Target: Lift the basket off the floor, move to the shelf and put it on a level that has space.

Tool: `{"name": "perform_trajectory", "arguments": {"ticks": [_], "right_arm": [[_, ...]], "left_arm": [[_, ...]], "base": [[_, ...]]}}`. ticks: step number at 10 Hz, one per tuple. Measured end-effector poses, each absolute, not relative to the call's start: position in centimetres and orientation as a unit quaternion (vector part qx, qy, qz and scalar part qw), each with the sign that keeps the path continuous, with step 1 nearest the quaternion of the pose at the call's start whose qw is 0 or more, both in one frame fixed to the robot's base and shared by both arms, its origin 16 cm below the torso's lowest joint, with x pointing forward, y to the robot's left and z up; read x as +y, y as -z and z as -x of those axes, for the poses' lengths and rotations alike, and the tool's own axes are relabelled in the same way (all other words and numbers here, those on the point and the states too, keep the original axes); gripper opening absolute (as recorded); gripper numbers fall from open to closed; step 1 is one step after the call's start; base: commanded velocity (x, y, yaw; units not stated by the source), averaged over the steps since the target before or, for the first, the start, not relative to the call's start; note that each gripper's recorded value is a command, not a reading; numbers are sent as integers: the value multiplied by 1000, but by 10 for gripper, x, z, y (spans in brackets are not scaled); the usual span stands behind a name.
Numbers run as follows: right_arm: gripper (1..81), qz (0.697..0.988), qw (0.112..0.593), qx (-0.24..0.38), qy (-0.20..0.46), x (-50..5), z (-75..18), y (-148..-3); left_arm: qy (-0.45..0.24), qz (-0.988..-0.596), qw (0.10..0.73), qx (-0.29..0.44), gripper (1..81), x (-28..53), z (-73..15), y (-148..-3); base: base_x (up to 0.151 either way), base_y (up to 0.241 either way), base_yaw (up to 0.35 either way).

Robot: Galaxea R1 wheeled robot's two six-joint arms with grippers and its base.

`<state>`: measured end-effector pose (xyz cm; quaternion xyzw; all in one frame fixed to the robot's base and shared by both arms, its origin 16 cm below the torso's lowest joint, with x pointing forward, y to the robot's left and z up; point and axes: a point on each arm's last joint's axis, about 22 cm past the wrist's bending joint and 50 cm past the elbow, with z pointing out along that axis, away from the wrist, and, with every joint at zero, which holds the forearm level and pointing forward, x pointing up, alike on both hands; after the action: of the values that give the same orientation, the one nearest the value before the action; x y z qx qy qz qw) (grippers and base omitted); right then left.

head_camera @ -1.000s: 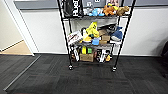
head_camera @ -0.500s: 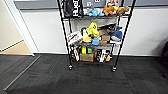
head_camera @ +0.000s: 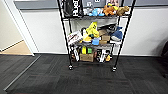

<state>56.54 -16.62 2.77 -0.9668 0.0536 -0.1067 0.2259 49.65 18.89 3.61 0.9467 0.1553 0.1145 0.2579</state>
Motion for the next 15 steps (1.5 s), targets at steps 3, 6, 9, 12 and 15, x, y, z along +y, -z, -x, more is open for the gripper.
{"name": "perform_trajectory", "arguments": {"ticks": [3, 6, 9, 12, 15], "right_arm": [[10, 968, 225, 49, 105, -167, -561, -26], [10, 967, 228, 50, 102, -169, -560, -28], [10, 960, 260, 53, 90, -161, -547, -42], [10, 951, 284, 88, 89, -179, -527, -53], [10, 946, 293, 124, 66, -189, -486, -59]], "left_arm": [[-116, -947, 256, 156, 10, 193, -497, -36], [-99, -949, 259, 151, 10, 193, -489, -36], [-79, -948, 274, 141, 10, 198, -476, -46], [-68, -947, 282, 136, 10, 210, -464, -54], [-47, -946, 294, 130, 10, 202, -450, -70]], "base": [[0, 0, 0], [0, 0, 0], [0, 0, 0], [0, 0, 0], [0, 0, 0]]}}
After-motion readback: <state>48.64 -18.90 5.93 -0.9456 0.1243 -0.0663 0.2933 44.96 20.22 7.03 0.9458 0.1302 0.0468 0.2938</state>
